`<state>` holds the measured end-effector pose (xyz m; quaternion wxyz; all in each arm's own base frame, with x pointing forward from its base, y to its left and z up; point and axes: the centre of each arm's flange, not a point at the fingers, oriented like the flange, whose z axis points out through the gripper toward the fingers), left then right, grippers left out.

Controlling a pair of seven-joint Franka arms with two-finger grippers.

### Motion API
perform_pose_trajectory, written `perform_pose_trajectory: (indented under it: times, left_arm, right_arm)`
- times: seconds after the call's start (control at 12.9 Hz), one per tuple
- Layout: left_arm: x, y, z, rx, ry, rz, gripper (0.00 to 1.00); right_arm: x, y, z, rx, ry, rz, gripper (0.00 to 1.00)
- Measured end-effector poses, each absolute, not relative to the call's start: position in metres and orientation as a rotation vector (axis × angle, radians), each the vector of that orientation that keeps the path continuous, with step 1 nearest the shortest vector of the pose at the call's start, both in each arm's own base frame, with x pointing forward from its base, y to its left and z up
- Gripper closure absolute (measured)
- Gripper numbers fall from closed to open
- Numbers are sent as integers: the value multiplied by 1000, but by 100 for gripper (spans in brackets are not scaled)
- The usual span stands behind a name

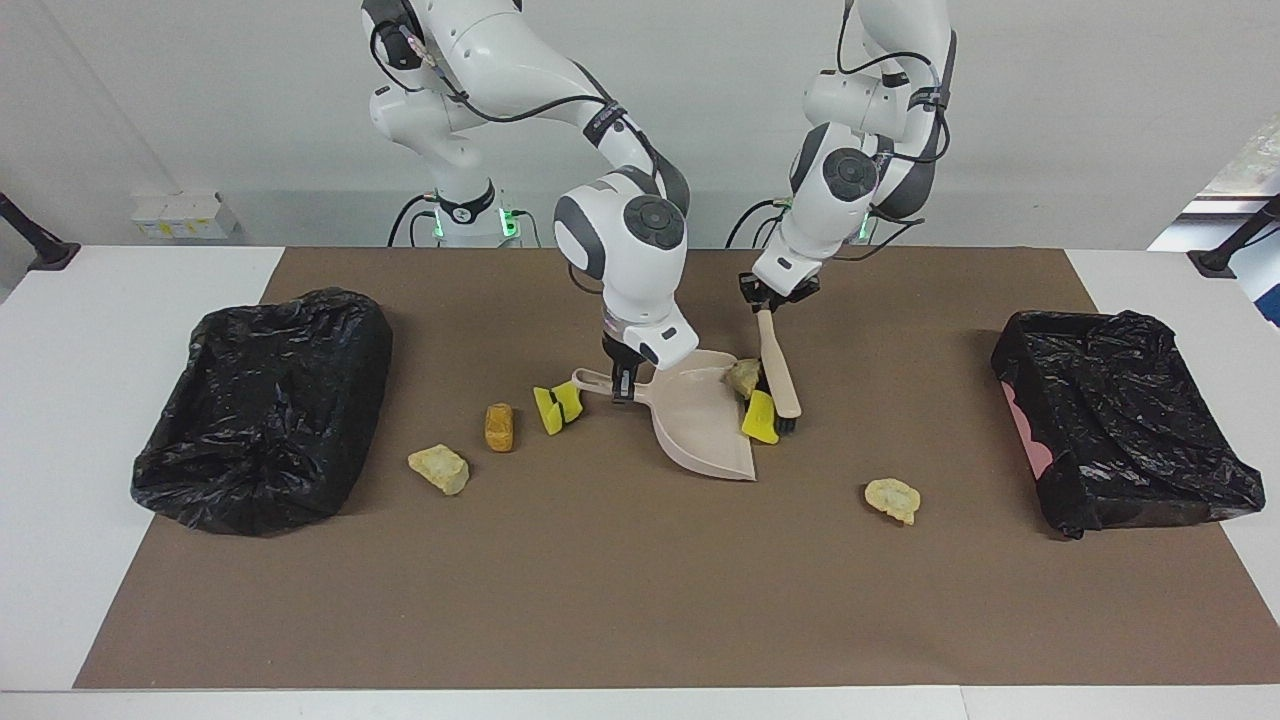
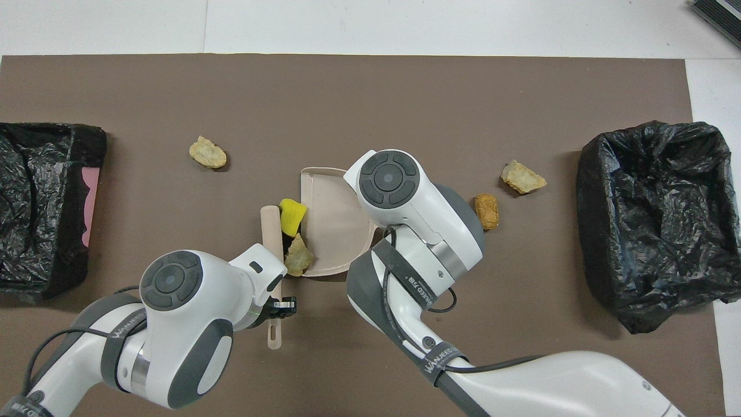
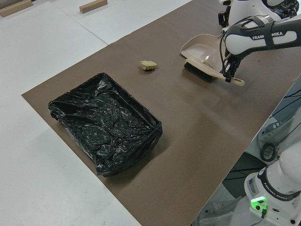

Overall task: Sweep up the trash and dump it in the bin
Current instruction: 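Sweep the yellow sponge and bread into the dustpan with the left gripper, then sweep the farther bread chunk into the dustpan with the left gripper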

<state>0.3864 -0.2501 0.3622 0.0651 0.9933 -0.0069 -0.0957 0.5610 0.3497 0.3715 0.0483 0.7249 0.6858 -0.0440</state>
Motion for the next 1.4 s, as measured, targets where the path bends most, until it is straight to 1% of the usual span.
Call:
perform_pose_trajectory:
  times: [0.23, 0.39, 0.54, 0.7, 0.85, 1.09, 1.4]
  left_arm:
    - [381, -292, 380, 2929, -74, -276, 74]
    - [392, -311, 394, 2903, -81, -254, 74]
    - [410, -306, 400, 2898, -46, -254, 74]
    - [433, -276, 400, 2908, 33, -259, 74]
    - [455, -234, 397, 2988, 56, -222, 74]
    - [489, -166, 397, 3077, -40, -186, 74]
    - [545, -67, 399, 3166, -207, -164, 74]
  right_arm:
    - [560, 351, 371, 2231, 2075, -134, 69]
    - [560, 351, 371, 2233, 2073, -133, 69]
    - [560, 351, 371, 2235, 2071, -133, 69]
    - [560, 351, 371, 2237, 2070, -133, 69]
    - [560, 351, 372, 2238, 2069, -132, 69]
    - [564, 347, 377, 2261, 2041, -135, 69]
    - [565, 342, 382, 2273, 2024, -177, 69]
